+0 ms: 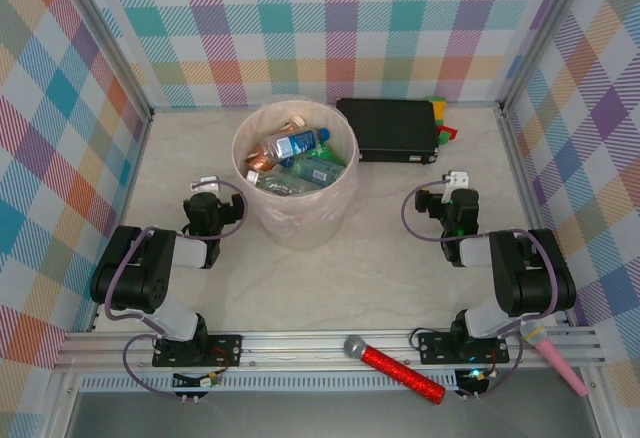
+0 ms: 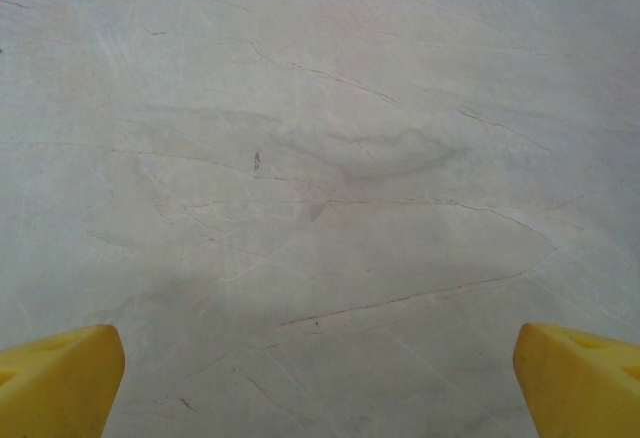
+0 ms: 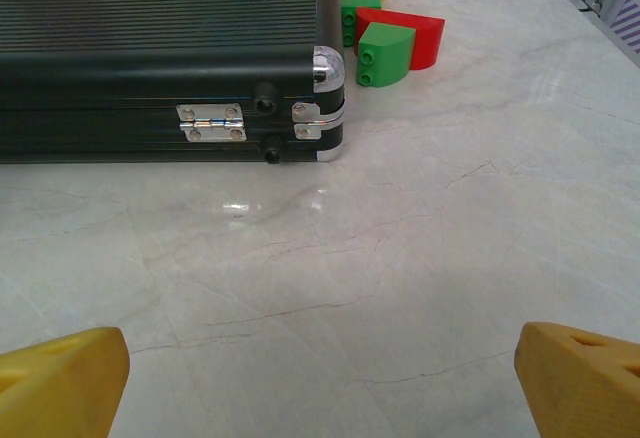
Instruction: Put the plastic bottles in the bin
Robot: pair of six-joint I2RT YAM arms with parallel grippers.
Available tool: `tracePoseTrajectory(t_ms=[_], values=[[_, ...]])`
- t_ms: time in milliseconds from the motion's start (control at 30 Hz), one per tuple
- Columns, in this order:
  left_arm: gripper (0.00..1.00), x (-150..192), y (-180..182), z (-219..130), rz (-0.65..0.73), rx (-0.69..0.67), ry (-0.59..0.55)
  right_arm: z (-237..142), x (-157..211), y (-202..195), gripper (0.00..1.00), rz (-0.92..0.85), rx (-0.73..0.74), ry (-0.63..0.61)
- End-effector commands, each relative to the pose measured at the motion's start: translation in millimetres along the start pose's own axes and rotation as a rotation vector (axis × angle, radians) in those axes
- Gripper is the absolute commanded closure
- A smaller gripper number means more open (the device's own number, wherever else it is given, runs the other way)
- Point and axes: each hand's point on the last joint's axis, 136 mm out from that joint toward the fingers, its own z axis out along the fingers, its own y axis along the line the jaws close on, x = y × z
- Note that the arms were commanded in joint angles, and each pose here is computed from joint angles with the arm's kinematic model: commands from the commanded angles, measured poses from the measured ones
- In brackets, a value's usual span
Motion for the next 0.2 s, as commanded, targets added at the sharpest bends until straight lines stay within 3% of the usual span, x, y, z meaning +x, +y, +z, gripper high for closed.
tracePoseTrajectory(t_ms=[0,167], values=[[0.00,-18.0,-1.4,0.4,-0.001,0.013,-0.061,2.3,-11.1,0.7,0.01,0.018,-0.012,-0.032],[0.01,-17.4,-1.1,-0.1,0.000,0.012,-0.060,2.3,-11.0,0.5,0.01,0.018,-0.011,-0.032]])
